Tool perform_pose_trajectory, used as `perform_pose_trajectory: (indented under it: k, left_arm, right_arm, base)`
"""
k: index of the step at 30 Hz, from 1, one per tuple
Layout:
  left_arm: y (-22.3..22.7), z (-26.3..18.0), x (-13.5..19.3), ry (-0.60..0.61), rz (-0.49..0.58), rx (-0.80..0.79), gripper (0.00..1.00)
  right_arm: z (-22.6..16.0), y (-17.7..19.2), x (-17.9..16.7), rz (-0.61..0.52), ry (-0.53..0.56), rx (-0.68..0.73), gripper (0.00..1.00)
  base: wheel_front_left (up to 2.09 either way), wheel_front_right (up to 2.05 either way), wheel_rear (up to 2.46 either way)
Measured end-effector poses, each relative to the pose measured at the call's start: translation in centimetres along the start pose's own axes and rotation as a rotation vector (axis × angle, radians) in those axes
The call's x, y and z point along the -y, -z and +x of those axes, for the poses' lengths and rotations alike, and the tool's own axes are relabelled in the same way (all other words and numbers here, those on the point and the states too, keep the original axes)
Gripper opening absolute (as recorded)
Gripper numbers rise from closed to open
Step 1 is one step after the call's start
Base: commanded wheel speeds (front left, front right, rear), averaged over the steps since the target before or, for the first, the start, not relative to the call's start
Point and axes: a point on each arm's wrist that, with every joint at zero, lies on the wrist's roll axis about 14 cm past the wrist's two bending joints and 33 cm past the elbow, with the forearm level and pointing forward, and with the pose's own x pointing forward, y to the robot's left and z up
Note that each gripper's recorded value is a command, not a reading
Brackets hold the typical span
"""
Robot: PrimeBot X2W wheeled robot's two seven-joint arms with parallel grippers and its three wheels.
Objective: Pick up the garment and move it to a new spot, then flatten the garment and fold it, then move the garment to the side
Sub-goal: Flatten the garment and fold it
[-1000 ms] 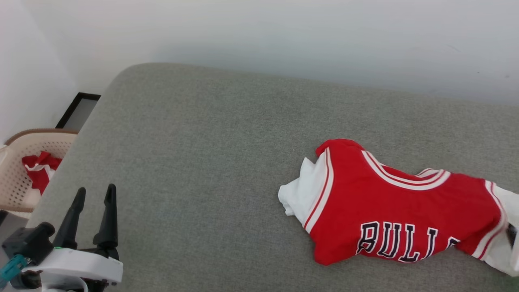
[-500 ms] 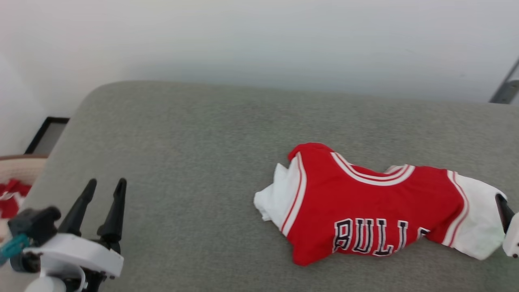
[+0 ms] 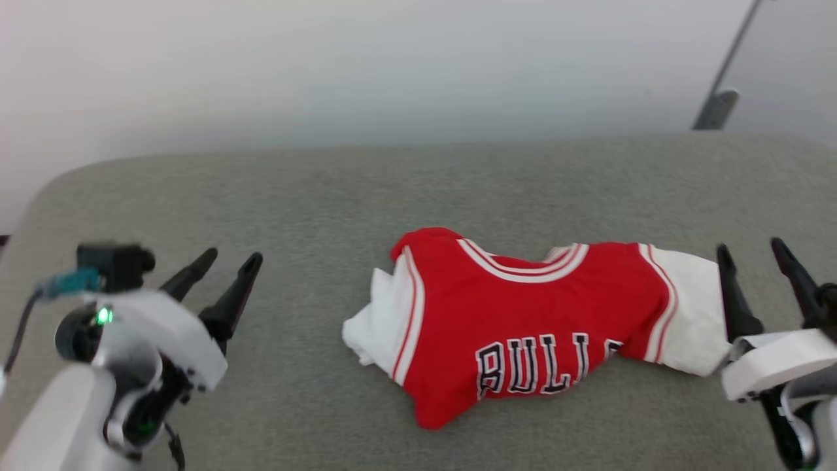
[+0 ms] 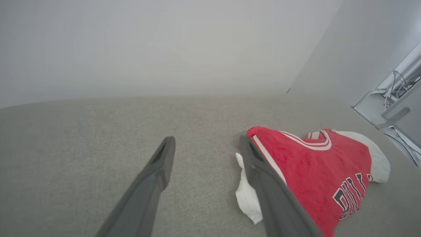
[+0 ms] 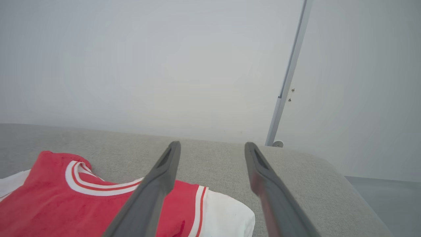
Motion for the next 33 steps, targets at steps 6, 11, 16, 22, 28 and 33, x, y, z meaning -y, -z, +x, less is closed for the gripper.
perform_pose_trajectory:
  k: [6,11,16,22,28,33]
  left_arm:
    - [2.0,3.9,1.8,0.075,-0.033,-0.207,1.0]
    - [5.7,6.0,3.2,0.126,-0.099,-0.439,1.0]
    - [10.8,6.1,3.5,0.136,-0.097,-0.703,1.0]
    - [14.7,6.6,3.7,0.146,-0.089,-0.867,1.0]
    - [16.6,7.3,3.3,0.14,-0.072,-0.932,1.0]
    - [17.3,7.3,3.5,0.139,-0.136,-0.975,0.0]
  right_arm:
    - [-0.6,-0.8,-0.5,0.007,0.021,0.071,1.0]
    - [-0.6,-0.3,-0.5,0.019,0.042,0.07,1.0]
    - [-0.4,0.6,0.0,0.028,0.068,0.052,1.0]
    - [-0.2,1.9,0.7,0.033,0.1,0.027,1.0]
    - [0.0,2.5,1.4,0.03,0.126,0.015,1.0]
    - [0.0,2.7,1.5,0.027,0.136,0.011,1.0]
  base:
    - [0.0,0.0,0.0]
    - [0.0,0.0,0.0]
    - [0.0,0.0,0.0]
    - [0.0,0.0,0.0]
    - [0.0,0.0,0.0]
    - [0.0,0.0,0.0]
